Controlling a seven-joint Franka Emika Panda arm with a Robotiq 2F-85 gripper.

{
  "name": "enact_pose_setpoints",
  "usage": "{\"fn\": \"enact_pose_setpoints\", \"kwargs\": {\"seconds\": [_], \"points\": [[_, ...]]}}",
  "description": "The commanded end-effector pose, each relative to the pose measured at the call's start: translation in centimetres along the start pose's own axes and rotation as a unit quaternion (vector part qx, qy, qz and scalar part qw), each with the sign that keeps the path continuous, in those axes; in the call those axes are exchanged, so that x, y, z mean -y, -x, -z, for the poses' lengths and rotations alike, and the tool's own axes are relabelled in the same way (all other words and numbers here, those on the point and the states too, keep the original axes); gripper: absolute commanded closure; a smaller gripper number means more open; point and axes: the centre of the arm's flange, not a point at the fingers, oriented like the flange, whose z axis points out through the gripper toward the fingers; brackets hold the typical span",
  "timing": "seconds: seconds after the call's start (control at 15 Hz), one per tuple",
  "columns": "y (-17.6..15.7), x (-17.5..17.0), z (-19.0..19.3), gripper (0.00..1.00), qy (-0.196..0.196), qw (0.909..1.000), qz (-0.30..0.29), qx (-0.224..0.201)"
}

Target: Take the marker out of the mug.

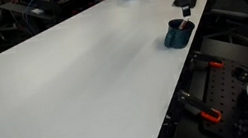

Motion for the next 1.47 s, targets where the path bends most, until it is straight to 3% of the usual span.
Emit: {"fn": "enact_pose_setpoints", "kwargs": {"seconds": [0.0,0.87,1.13,1.4], "points": [[-0.6,-3.1,-1.8,0.00,0.019,0.9992,0.029,0.020],[-0.8,-3.9,-2.8,0.00,0.026,0.9981,0.034,0.044],[-1.0,-3.8,-3.0,0.00,0.048,0.9938,0.092,0.039],[-1.5,-4.0,-3.3,0.00,0.044,0.9808,0.188,0.029]]}}
